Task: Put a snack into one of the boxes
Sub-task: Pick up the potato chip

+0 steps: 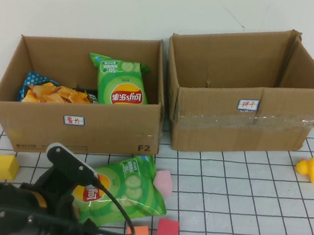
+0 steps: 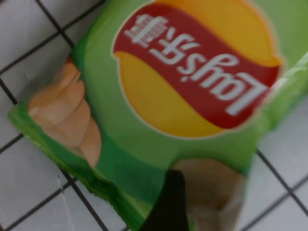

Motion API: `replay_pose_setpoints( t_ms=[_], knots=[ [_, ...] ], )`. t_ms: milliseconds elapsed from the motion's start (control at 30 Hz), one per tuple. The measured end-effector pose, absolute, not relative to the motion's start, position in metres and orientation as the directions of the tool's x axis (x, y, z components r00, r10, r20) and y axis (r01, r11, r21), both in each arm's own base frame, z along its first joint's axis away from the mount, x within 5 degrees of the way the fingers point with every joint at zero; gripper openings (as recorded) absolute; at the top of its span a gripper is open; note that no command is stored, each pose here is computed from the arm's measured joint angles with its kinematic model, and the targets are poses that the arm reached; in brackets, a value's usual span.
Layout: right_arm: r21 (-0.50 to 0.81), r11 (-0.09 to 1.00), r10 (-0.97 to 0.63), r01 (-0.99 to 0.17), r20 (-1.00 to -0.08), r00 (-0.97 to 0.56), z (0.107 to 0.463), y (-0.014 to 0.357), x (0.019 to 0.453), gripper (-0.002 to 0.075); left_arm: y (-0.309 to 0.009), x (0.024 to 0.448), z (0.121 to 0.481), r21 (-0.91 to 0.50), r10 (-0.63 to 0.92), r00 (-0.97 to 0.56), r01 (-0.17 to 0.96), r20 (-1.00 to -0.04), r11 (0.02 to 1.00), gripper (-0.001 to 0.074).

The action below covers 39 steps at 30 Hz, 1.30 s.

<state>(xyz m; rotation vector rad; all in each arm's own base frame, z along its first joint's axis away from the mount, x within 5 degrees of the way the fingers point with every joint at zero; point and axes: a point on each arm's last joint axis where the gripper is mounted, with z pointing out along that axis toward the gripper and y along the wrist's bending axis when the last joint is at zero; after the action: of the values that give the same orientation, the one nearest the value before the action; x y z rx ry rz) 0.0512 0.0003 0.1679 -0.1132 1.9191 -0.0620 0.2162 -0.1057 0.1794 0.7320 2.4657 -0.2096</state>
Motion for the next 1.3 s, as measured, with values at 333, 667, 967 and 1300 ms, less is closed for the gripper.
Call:
replay_pose_setpoints(
  t_ms=[333, 667, 967, 1300],
  knots=[
    [-0.099, 0.994, -0.109, -0.049, -0.934, -0.341, 0.168, 0.000, 0.051, -0.0001, -0.109, 0.231, 0.157, 0.043, 0.465, -0.697, 0.531, -0.546, 0.846, 0.0609],
    [-0.099, 0.994, -0.109, -0.049, -0.934, -0.341, 0.168, 0.000, 0.051, -0.0001, -0.110, 0.238, 0.148, 0.072, 0.491, -0.681, 0.545, -0.543, 0.835, 0.0211],
    [-0.099, 0.994, -0.109, -0.049, -0.934, -0.341, 0.168, 0.000, 0.051, -0.0001, -0.110, 0.237, 0.159, 0.078, 0.480, -0.658, 0.541, -0.580, 0.837, 0.0034],
    [-0.099, 0.994, -0.109, -0.049, -0.934, -0.341, 0.168, 0.000, 0.051, -0.0001, -0.104, 0.219, 0.204, 0.076, 0.447, -0.596, 0.543, -0.667, 0.836, 0.0015]
  ],
)
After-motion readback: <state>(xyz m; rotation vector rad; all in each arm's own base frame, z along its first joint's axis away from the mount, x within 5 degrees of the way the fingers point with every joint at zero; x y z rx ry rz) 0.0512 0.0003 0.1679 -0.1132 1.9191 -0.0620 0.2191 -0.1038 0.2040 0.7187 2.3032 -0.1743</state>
